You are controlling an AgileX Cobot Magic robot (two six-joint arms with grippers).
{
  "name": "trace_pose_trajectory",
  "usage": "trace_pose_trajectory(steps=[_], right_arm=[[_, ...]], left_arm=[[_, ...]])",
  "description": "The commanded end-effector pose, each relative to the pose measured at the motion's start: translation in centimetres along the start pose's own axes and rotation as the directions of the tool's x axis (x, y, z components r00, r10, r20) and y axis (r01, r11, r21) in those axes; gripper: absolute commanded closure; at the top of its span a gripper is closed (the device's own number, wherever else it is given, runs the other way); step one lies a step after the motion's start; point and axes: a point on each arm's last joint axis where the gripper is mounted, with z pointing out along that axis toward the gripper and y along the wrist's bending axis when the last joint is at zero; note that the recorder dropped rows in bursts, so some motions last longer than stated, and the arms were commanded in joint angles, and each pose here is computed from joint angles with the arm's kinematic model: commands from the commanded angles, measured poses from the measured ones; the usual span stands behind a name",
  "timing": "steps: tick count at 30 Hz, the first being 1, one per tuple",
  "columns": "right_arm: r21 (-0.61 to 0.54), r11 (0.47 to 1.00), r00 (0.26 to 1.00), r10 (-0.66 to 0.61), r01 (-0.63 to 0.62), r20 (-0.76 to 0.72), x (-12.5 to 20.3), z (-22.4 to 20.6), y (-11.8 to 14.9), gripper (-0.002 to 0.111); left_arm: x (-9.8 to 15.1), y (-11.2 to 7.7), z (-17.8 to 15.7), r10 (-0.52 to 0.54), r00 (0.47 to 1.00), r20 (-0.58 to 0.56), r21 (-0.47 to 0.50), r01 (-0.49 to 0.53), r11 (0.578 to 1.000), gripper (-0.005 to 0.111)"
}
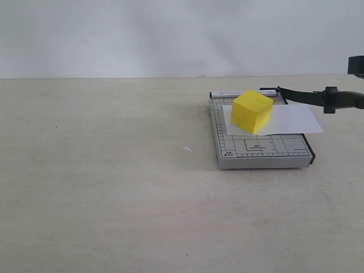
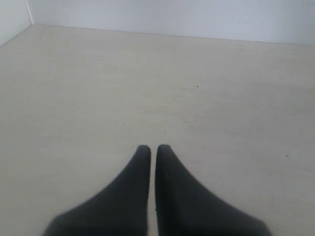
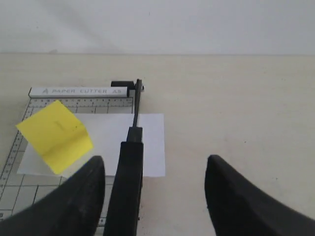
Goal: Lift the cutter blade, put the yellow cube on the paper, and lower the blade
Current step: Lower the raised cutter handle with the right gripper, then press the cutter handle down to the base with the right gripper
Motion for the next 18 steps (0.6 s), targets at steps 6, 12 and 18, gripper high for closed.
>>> trace_pose_trajectory(steps=[6, 12, 18], right_arm=[[-0.02, 1.0, 0.993, 0.001, -0.003, -0.118, 1.3, 1.8, 0.6, 0.05], [-0.021, 1.0, 0.991, 0.001, -0.004, -0.134, 1.5, 2.0, 0.6, 0.066], [-0.021, 1.0, 0.987, 0.0, -0.004, -0.159, 1.7, 2.0, 0.6, 0.108]], left_arm=[[0.1, -0.3, 0.0, 0.019, 1.0, 0.0, 0.038, -0.019, 0.999, 0.102], [0.1, -0.3, 0.0, 0.019, 1.0, 0.0, 0.038, -0.019, 0.999, 0.102], [0.1, -0.3, 0.0, 0.019, 1.0, 0.0, 0.038, -0.019, 0.999, 0.102]])
